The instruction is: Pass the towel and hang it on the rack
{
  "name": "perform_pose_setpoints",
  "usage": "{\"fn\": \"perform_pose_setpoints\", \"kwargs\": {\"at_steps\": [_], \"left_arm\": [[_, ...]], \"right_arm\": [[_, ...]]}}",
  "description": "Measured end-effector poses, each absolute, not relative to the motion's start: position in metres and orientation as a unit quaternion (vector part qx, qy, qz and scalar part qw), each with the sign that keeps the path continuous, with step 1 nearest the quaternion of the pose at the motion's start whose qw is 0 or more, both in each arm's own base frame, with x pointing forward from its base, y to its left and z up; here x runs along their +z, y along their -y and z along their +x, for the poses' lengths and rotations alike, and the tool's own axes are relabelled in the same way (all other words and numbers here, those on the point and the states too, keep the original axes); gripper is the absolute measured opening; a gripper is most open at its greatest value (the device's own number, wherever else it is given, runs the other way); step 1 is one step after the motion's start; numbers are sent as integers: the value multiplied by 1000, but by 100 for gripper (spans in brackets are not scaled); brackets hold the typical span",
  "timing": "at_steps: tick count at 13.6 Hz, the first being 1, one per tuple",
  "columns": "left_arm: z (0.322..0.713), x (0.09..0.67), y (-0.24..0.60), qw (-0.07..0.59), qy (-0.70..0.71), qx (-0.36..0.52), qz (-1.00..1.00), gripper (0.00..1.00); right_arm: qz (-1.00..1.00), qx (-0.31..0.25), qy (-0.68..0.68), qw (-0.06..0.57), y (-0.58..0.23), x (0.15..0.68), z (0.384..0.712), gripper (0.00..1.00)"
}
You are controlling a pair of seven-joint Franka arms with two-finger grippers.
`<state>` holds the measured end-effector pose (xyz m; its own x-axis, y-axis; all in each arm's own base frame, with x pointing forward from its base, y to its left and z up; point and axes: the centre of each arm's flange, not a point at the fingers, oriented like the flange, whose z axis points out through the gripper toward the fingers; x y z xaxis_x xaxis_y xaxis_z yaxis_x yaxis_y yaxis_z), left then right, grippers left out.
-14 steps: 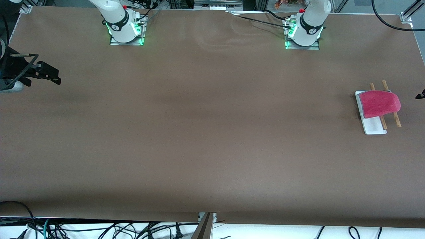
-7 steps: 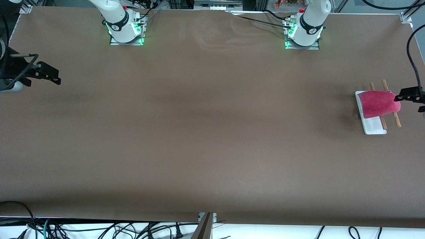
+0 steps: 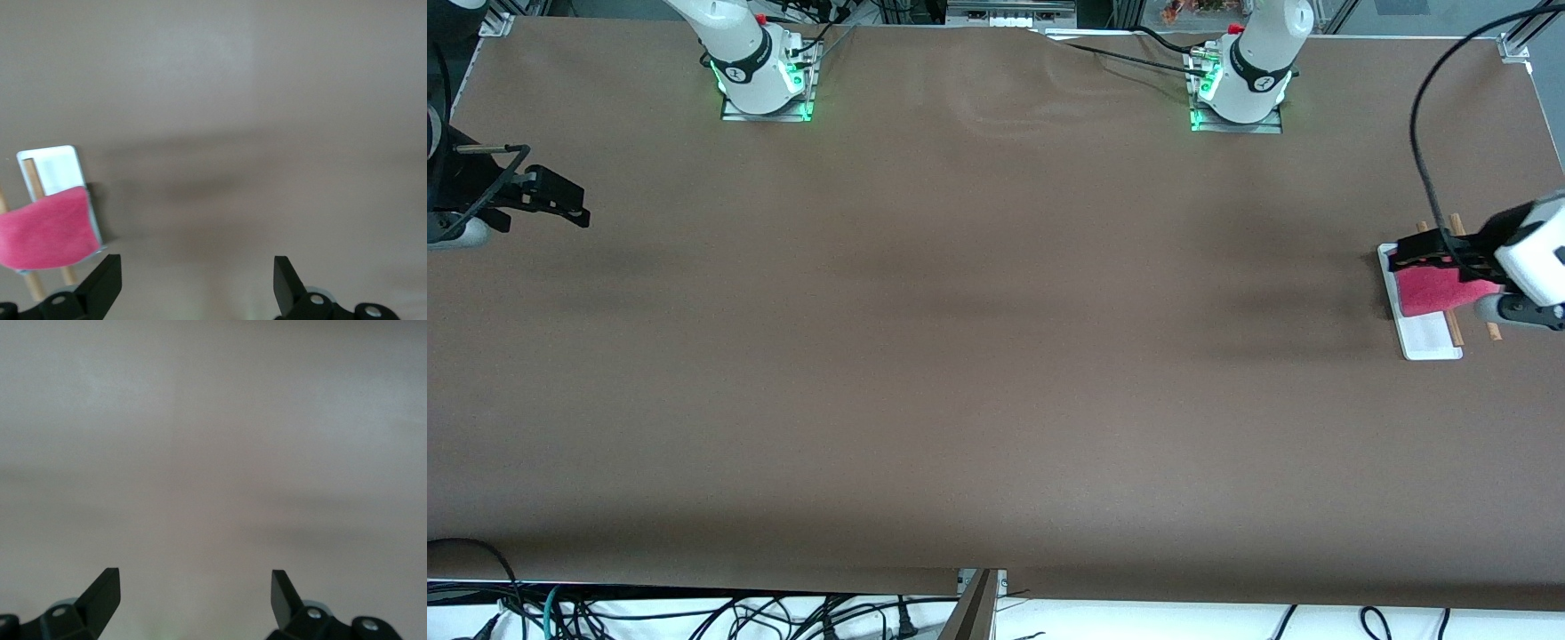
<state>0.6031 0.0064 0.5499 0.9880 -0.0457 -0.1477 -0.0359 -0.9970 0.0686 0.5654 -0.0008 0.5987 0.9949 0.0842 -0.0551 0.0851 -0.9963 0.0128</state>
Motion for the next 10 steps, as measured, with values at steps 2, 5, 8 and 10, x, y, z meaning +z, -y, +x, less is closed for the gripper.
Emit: {"fn": "perform_pose_setpoints", "kwargs": {"at_steps": [2,5,8,10], "left_arm": [[587,559,16,28,8,-37,999,100],[551,573,16,18,2,-13,1000,100],[533,564,16,-5,8,-23,1000,100],[534,557,18,-6,10,-28,1000,100]], "right_arm": [[999,-27,-42,8,1,599,565,100],[999,-27,-42,8,1,599,566,100],[999,-27,-42,8,1,599,566,100],[999,-27,-42,8,1,599,566,100]]}}
